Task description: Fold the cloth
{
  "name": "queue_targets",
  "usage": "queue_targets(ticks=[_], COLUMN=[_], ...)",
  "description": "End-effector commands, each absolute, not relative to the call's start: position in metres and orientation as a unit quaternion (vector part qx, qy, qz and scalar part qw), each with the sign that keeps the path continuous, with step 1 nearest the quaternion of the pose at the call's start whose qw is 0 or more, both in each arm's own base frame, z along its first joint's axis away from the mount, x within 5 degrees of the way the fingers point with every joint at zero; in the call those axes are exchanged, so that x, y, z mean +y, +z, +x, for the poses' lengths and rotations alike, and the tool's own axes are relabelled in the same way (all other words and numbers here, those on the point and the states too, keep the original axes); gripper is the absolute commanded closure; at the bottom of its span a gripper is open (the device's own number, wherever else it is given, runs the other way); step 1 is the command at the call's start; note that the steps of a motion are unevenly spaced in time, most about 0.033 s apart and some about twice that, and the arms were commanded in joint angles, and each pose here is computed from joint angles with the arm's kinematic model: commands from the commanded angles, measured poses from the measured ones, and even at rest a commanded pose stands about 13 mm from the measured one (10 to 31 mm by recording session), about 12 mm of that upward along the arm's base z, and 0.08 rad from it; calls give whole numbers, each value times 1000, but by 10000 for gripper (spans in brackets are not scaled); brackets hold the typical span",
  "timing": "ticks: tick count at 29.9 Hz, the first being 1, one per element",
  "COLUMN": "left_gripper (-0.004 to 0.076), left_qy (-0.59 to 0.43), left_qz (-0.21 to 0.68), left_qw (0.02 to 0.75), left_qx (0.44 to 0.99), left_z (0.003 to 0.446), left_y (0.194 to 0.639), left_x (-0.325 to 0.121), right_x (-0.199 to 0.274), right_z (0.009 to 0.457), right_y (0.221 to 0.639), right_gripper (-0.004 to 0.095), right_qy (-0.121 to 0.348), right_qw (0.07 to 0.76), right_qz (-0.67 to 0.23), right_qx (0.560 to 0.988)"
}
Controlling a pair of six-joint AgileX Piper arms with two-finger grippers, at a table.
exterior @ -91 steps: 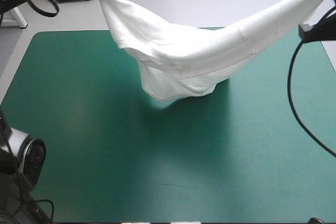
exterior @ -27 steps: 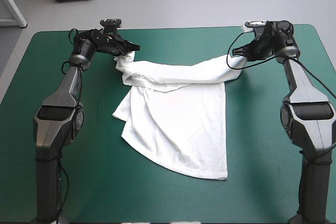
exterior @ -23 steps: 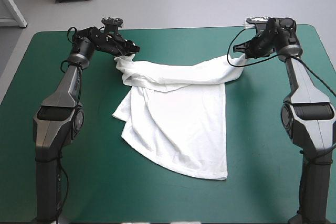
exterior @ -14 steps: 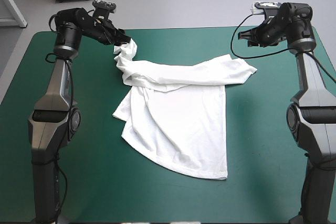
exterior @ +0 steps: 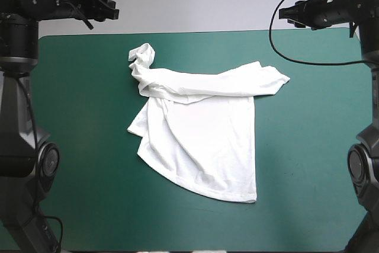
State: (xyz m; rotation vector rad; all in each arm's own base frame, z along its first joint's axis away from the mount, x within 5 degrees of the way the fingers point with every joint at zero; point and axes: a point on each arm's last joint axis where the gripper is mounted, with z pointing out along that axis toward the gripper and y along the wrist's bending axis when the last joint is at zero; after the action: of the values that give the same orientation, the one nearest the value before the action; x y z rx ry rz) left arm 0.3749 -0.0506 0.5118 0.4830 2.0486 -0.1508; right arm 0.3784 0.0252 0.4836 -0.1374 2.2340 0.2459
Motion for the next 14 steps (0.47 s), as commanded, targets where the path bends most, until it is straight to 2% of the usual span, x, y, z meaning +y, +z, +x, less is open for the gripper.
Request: queue_targets(ticks=[1,7,14], left_gripper=[328,355,356], left_qy=[-65,-51,-44], left_qz=[196,187,196], left_qw=[482,392,323], left_qx=[851,899,925], left_z=[335,310,287], left_y=[526,483,446], left_x=[-47,-41,-47], right_x=[31,41,59], right_z=[332,298,256], right_y=[513,495,455], right_gripper=[494,494,508], right_qy=[115,118,65], right_qw=[455,411,345], right_qz=[-69,-81,-131], right_qx=[880,900,927])
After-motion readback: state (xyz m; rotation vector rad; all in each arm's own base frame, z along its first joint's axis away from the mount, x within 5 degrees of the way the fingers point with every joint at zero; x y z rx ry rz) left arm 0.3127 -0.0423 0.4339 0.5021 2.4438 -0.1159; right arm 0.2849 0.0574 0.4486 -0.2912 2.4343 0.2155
